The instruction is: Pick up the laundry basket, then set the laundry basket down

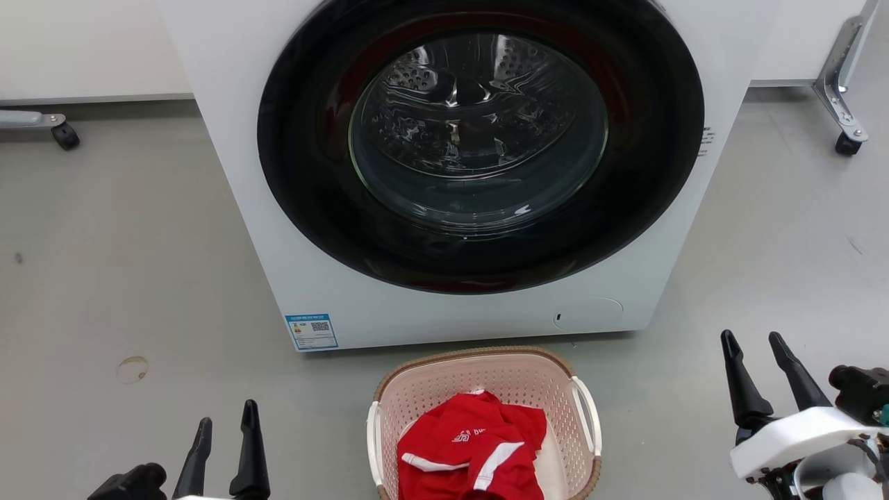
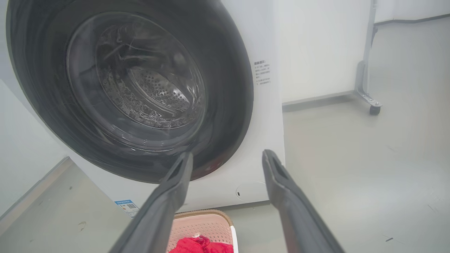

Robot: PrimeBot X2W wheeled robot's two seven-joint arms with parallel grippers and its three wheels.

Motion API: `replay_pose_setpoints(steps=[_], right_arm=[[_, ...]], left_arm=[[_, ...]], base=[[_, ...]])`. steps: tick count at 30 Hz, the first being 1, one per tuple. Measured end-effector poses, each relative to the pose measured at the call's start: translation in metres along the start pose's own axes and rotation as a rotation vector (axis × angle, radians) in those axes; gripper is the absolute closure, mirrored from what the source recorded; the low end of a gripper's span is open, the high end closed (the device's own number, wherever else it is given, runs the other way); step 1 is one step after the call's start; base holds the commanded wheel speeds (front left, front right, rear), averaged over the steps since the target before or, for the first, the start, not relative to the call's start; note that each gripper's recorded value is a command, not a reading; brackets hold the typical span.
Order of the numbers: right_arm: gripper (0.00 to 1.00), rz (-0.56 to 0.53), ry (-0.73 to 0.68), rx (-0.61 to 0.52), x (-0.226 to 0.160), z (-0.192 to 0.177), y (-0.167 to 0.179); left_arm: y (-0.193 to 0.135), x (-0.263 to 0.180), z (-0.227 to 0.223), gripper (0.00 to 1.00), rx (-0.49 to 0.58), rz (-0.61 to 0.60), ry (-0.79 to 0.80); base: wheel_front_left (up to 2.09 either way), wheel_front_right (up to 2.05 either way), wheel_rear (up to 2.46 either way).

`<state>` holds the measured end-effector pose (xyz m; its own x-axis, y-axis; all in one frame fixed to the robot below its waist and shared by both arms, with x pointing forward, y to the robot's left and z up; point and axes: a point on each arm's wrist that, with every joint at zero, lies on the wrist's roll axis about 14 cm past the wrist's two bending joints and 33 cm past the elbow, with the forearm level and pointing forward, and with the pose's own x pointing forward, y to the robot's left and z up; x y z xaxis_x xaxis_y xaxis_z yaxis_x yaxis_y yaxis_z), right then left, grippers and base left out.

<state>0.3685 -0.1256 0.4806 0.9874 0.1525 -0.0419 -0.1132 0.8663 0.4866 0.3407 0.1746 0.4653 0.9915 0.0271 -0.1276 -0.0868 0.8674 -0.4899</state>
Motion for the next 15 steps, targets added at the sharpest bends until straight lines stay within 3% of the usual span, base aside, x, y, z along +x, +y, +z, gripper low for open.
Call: replay_pose_setpoints(steps=[15], right_arm=[[0.0,0.077,-0.026,-0.179,0.003,0.004,0.018]], left_arm=[[-0.009,-0.003,0.009,0.0,0.182,-0.032,-0.051]], base=[[0.0,0.0,0.0]])
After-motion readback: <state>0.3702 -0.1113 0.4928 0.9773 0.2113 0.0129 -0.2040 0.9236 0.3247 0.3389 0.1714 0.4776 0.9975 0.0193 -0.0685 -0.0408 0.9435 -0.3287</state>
